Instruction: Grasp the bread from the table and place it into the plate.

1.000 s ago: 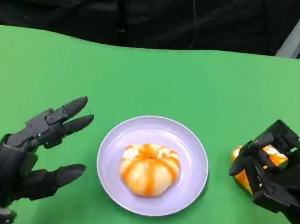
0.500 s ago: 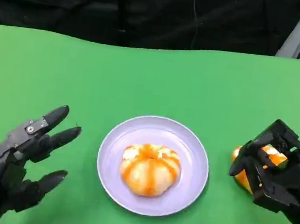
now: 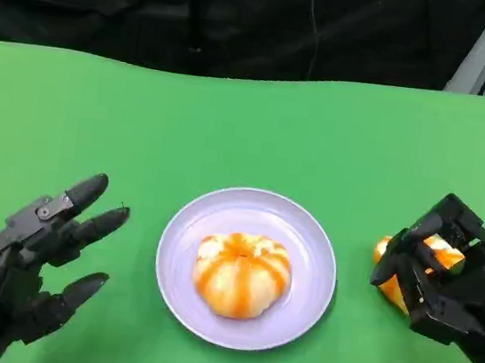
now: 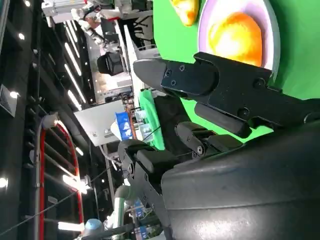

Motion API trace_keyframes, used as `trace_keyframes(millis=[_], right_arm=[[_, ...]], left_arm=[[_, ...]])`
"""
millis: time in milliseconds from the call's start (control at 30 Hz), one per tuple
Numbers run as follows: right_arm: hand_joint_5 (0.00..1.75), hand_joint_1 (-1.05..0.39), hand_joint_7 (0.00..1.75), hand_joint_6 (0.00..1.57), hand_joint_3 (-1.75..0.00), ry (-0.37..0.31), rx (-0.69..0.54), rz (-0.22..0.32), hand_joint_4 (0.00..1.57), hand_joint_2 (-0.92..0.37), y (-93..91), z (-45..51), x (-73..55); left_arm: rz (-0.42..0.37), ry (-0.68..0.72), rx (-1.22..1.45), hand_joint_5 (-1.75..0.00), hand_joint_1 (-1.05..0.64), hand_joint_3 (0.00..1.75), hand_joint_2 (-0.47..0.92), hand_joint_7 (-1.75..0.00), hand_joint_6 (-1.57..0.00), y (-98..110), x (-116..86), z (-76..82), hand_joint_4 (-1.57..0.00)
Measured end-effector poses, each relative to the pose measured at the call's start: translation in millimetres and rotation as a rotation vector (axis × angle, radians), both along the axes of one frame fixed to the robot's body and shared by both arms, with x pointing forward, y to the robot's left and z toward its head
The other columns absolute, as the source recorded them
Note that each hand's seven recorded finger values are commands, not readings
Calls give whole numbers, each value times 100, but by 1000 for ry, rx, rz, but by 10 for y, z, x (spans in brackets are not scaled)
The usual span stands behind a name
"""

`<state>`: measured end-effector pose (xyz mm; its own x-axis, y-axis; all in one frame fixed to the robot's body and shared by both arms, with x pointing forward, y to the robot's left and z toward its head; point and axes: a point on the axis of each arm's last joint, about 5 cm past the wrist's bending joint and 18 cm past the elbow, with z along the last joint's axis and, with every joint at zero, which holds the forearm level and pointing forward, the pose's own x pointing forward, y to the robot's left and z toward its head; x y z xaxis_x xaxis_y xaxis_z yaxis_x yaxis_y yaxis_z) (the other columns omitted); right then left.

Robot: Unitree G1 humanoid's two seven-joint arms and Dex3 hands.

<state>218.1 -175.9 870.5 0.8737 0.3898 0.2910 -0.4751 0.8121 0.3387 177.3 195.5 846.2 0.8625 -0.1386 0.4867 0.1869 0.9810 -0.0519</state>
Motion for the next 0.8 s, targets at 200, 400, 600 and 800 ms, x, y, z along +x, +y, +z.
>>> trace_keyframes(millis=[200,400,600,800], right_arm=[[175,7,169,32,-123,1,0,0,49,-62,0,-1,0],[175,7,169,32,-122,1,0,0,49,-62,0,-3,0],[175,6,168,32,-121,3,0,1,49,-60,-1,-6,-1],[175,6,167,33,-121,2,0,1,49,-60,-3,-10,-1]], left_arm=[[6,1,-3,-1,-48,16,92,-1,-55,15,-4,-2,-67],[3,3,-6,-1,-48,16,92,-1,-55,10,-5,-5,-68],[20,21,9,-2,2,21,92,-7,-84,1,0,-9,-76],[63,77,50,-2,7,22,92,-6,-89,-43,7,-51,-77]])
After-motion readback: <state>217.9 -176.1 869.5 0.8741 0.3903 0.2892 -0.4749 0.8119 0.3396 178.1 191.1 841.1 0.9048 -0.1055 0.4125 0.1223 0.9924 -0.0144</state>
